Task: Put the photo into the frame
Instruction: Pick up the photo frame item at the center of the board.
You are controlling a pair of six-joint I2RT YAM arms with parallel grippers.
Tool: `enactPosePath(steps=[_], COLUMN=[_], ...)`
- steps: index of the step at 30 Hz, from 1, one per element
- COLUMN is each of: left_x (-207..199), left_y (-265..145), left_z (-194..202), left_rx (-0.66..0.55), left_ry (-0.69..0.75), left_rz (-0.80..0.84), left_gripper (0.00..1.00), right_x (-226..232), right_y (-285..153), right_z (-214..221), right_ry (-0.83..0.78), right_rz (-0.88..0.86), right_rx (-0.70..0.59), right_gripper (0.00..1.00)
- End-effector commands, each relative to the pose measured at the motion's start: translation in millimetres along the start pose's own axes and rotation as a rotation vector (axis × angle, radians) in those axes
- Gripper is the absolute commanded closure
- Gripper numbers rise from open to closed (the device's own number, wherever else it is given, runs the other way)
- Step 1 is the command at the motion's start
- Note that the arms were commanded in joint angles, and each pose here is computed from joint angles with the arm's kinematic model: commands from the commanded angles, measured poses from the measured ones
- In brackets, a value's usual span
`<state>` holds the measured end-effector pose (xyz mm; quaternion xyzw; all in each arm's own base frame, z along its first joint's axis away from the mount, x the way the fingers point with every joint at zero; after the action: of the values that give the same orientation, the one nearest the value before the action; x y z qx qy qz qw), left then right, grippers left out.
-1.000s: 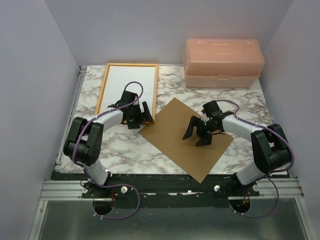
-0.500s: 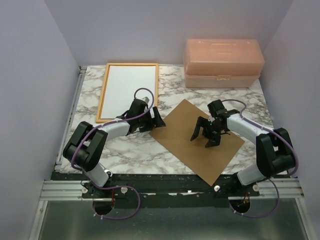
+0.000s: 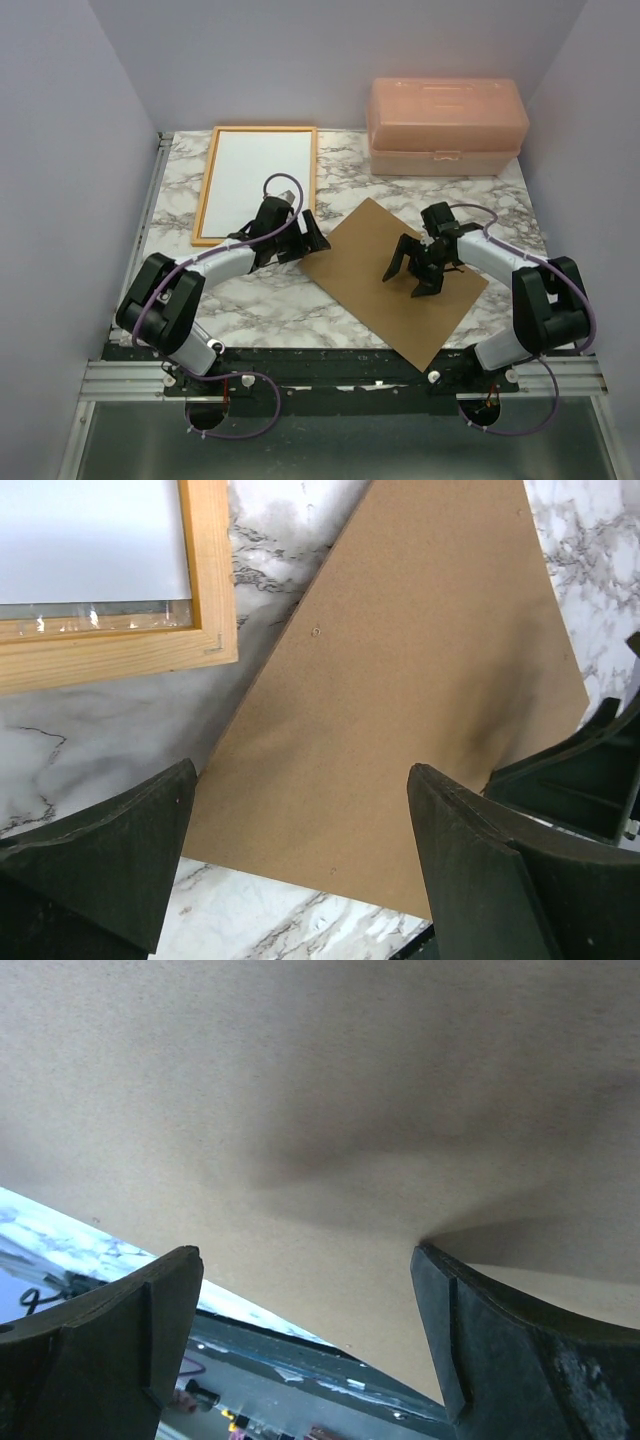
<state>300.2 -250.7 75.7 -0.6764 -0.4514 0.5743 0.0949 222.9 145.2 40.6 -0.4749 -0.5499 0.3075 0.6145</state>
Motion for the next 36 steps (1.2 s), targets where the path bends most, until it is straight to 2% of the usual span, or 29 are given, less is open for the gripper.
enactPosePath(steps=[1, 9, 21, 28, 36], left_x=[-61, -53, -34, -19, 18], left_y=[-35, -54, -83, -88, -64], left_z=[59, 53, 43, 56, 63], left_rx=[0.306, 0.273, 0.215, 0.22, 0.234], left_ry=[-0.059, -0.109, -0.121, -0.121, -0.141], left_rz=[0.217, 0.278, 0.311, 0.311, 0.229], left_gripper=[0.16, 0.17, 0.18, 0.2, 0.19], right_x=[14, 38, 104, 112, 105], right_y=[13, 28, 58, 65, 66], right_z=[3, -5, -2, 9, 19], right_ry=[0.007, -0.021, -0.127, -0.144, -0.149], right_rz=[-0.107, -0.201, -0.273, -0.293, -0.3], right_rx=[0.044, 0.11, 0.184, 0.214, 0.236], right_gripper=[0.07, 0.08, 0.08, 0.08, 0.08])
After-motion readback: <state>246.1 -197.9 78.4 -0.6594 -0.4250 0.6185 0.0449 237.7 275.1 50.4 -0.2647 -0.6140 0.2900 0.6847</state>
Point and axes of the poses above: each gripper's point midway between its finger pads, its own y axis out along the fingers, its own x axis along the line the jaws close on, z = x × y, the point moved 1 cm from there along -y, back along the fingers, and after that the axes turned 6 degrees about -y, right-handed, at the moved point
